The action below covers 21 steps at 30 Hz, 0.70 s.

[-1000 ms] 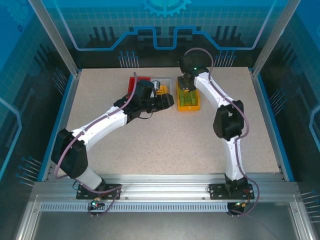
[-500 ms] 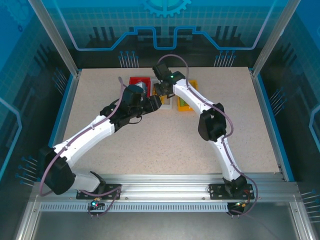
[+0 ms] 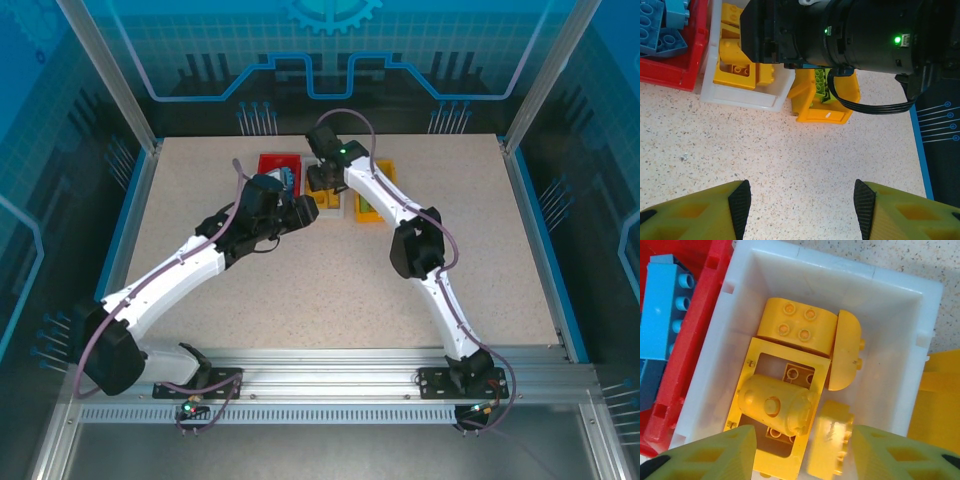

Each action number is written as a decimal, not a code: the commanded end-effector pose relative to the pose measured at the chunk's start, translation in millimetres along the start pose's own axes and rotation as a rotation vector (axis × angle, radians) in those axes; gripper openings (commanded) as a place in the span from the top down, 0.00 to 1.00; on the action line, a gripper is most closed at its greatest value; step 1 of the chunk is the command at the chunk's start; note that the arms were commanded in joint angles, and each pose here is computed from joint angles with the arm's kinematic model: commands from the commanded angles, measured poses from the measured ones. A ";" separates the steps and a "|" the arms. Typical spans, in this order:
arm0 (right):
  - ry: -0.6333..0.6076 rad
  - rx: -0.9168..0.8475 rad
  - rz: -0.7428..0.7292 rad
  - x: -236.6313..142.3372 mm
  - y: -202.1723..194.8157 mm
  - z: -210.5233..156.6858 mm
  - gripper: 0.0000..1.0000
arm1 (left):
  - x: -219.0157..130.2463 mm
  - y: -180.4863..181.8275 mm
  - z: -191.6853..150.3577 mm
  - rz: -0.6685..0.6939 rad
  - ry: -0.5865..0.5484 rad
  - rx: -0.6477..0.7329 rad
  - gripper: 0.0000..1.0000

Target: Sort the legos into containers by color

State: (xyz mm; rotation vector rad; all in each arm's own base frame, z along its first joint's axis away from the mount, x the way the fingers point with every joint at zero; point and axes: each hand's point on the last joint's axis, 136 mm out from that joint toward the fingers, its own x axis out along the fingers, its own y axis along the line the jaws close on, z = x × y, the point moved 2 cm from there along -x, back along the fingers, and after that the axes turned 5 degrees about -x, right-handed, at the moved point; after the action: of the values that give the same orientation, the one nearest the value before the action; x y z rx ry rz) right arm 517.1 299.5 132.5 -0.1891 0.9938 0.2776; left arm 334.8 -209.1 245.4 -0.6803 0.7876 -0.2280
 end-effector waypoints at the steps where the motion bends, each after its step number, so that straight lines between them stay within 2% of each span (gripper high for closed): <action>1: -0.135 -0.012 0.013 -71.8 3.4 33.6 0.46 | -15.8 2.1 10.0 0.011 -0.035 0.019 0.40; 4: -0.206 0.001 -0.006 -114.2 -5.3 41.3 0.46 | -27.8 6.7 18.2 0.018 -0.048 0.009 0.39; 7: -0.299 0.029 -0.012 -157.9 -22.4 32.3 0.45 | -43.7 21.8 27.5 0.045 -0.053 -0.021 0.39; 11: -0.342 0.056 -0.014 -190.0 -50.5 -20.0 0.41 | -66.7 52.2 38.0 0.071 -0.055 -0.084 0.39; 15: -0.380 0.089 0.018 -218.4 -79.7 -86.5 0.28 | -89.9 81.2 41.1 0.113 -0.069 -0.120 0.37; 17: -0.394 0.123 -0.006 -232.3 -99.5 -123.3 0.00 | -100.8 100.0 41.1 0.148 -0.083 -0.149 0.32; 18: -0.398 0.153 -0.038 -238.7 -112.3 -142.3 0.00 | -104.3 109.2 40.6 0.161 -0.086 -0.170 0.29; 19: -0.407 0.181 -0.069 -246.0 -124.1 -155.7 0.00 | -108.2 119.1 40.8 0.173 -0.095 -0.199 0.22; 20: -0.416 0.201 -0.104 -252.7 -135.3 -170.8 0.00 | -111.8 128.1 40.9 0.182 -0.107 -0.221 0.01; 21: -0.440 0.216 -0.159 -262.1 -146.2 -182.3 0.00 | -114.1 134.6 40.6 0.186 -0.122 -0.229 0.01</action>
State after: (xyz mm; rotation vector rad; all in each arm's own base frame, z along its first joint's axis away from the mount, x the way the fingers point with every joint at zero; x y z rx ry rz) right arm 299.8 101.3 260.2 -0.0207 0.6200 0.1586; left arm 294.7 -48.0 268.7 -0.8107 0.6856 0.0489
